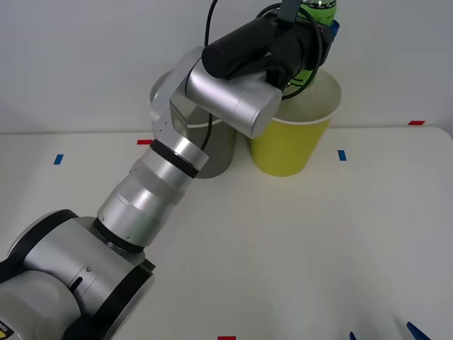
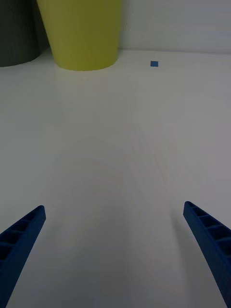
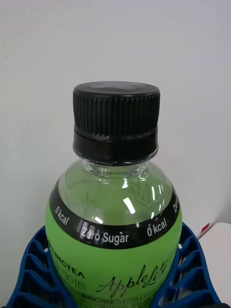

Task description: Put cans in the gray bin and PET bottles in the light green bin.

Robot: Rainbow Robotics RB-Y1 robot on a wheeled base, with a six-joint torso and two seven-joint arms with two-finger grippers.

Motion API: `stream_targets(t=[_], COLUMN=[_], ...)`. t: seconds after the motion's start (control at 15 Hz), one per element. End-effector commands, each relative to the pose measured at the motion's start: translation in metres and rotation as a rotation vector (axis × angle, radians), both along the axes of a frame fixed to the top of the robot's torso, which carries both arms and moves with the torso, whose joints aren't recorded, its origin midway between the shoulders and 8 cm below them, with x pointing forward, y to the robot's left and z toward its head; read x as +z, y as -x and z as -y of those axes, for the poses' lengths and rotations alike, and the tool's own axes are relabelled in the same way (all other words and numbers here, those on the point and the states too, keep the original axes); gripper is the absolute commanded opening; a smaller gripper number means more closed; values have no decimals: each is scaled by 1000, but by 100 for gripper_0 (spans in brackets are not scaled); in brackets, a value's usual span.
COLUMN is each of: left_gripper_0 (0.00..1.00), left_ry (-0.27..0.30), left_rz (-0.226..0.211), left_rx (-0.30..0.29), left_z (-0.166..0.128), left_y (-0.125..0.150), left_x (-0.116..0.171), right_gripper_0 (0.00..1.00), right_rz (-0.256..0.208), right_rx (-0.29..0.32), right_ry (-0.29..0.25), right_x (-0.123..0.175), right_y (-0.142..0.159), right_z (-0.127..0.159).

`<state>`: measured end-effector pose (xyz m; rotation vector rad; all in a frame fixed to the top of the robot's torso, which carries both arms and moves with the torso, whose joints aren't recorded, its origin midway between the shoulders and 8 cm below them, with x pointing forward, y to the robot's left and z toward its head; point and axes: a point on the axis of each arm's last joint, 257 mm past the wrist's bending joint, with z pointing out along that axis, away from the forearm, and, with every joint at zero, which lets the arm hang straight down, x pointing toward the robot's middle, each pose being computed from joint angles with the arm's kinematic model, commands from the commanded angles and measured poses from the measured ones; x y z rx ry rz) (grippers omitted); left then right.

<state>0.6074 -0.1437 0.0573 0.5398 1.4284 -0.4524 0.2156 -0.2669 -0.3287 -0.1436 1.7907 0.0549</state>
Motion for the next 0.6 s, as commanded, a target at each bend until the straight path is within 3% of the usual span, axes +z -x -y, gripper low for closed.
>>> stream_targets(t=[0.07, 0.13, 0.6], left_gripper_0=[84, 100, 100], left_ry=[-1, -2, 17], left_rz=[0, 1, -22], left_rx=[-2, -1, -22], left_z=[1, 1, 5], left_y=[0, 0, 6], left_x=[0, 0, 2], right_gripper_0=[100, 100, 100], right_rz=[0, 0, 0], right_rx=[0, 0, 0], right_ry=[0, 0, 0], right_x=[0, 0, 0], right_y=[0, 0, 0], right_z=[0, 0, 0])
